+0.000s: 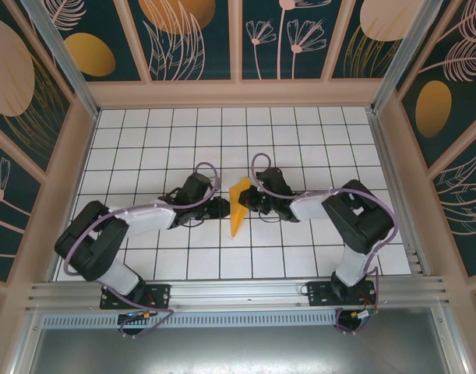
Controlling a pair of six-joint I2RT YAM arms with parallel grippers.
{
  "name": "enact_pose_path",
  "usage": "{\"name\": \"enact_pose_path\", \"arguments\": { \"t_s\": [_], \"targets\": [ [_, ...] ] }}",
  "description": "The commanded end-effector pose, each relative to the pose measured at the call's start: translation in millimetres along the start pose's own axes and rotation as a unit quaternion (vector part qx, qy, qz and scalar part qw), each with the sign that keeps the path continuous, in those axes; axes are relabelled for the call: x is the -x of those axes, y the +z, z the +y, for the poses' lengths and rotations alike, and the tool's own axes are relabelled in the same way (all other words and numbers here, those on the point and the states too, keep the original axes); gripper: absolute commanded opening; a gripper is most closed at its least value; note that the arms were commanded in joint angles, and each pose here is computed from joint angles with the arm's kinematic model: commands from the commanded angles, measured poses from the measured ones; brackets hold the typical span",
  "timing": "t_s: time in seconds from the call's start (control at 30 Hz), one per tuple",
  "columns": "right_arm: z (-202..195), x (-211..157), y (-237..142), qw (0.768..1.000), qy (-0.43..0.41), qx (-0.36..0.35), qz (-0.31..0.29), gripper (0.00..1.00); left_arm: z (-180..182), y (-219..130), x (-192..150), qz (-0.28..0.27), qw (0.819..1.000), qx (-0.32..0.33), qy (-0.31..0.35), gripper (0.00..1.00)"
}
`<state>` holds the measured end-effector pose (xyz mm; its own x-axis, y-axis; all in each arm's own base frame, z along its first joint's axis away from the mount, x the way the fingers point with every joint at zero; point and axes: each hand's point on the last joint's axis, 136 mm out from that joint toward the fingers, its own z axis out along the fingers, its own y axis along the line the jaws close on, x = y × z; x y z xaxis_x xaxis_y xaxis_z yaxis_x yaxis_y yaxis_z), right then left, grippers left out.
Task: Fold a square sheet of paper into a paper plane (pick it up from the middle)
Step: Turn over the paper at the center of the table.
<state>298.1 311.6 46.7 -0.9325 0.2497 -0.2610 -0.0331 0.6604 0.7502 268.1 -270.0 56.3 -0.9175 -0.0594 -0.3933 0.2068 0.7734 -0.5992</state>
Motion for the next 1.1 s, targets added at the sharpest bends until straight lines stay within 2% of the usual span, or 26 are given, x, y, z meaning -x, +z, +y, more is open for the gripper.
{"name": "enact_pose_path", "arguments": {
  "t_s": [0.0, 0.13, 0.23, 0.4, 0.5, 0.67, 0.77, 0.97, 1.07],
  "targets": [
    [22, 23, -22, 0.997, -0.061, -0.033, -0.038, 0.05, -3, -25, 23, -0.068, 0.998, 0.010, 0.000, 0.26],
    [24, 42, -45, 0.982, -0.117, -0.127, -0.070, 0.06, 2, -51, 36, -0.127, 0.991, 0.035, -0.003, 0.28],
    [16, 57, -65, 0.954, -0.154, -0.236, -0.098, 0.06, 10, -69, 43, -0.169, 0.984, 0.054, -0.012, 0.29],
    [-4, 71, -101, 0.867, -0.199, -0.437, -0.135, 0.05, 26, -103, 53, -0.245, 0.965, 0.090, -0.038, 0.33],
    [-10, 67, -98, 0.833, -0.214, -0.492, -0.135, 0.05, 40, -124, 54, -0.285, 0.949, 0.119, -0.061, 0.35],
    [-6, 50, -58, 0.827, -0.237, -0.499, -0.104, 0.07, 65, -162, 51, -0.357, 0.916, 0.153, -0.104, 0.41],
    [0, 41, -37, 0.813, -0.254, -0.515, -0.092, 0.08, 72, -180, 48, -0.390, 0.900, 0.153, -0.122, 0.44],
    [1, 18, 14, 0.812, -0.285, -0.508, -0.043, 0.12, 75, -194, 45, -0.405, 0.892, 0.155, -0.127, 0.47],
    [2, 8, 32, 0.832, -0.281, -0.478, -0.018, 0.15, 77, -192, 43, -0.401, 0.893, 0.156, -0.129, 0.47]
  ]
}}
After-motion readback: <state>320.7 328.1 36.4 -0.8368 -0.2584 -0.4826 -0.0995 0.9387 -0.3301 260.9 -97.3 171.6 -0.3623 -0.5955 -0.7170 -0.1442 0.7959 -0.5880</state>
